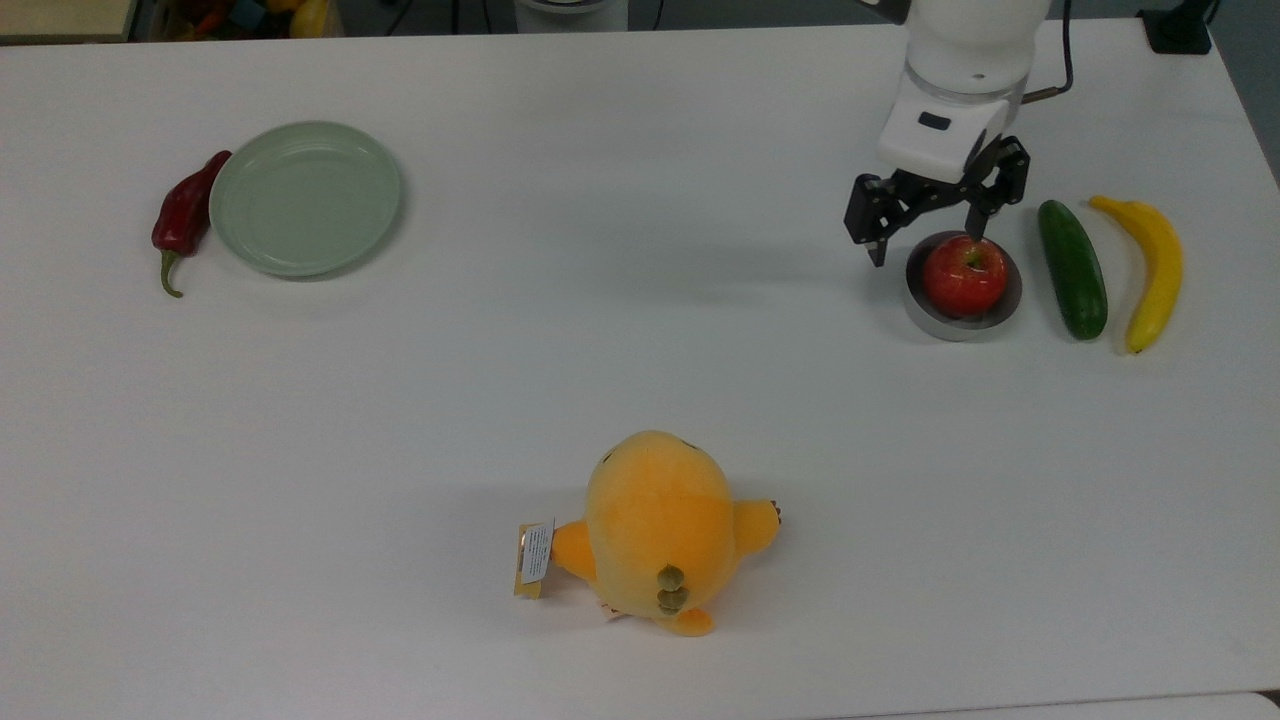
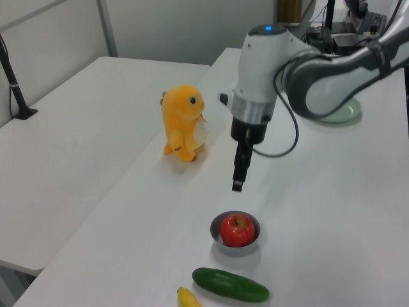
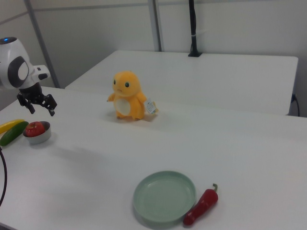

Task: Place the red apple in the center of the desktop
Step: 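Move the open gripper over the red apple in the grey bowl, then lower the gripper around the red apple and close it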

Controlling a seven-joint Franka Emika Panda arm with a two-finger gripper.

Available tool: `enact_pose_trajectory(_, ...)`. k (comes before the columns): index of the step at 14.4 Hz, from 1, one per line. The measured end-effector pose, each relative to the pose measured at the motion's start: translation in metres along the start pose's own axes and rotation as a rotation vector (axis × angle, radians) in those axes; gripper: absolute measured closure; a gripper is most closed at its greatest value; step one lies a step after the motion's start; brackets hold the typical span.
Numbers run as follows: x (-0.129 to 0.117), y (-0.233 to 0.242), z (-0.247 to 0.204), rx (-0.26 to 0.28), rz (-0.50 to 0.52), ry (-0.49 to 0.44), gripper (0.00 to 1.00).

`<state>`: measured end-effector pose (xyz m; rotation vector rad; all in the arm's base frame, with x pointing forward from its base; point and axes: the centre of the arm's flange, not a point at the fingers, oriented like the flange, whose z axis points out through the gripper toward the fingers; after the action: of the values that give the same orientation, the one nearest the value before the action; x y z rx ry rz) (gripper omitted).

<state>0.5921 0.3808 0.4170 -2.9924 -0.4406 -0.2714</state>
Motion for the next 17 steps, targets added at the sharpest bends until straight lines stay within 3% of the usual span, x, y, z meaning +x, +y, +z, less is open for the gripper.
enact_pose_trajectory(12, -0.02, -0.065, 0.037, -0.006, -0.116, 0.001, 0.0)
enact_pose_trajectory(17, -0.017, -0.069, 0.053, -0.001, -0.13, 0.04, 0.0)
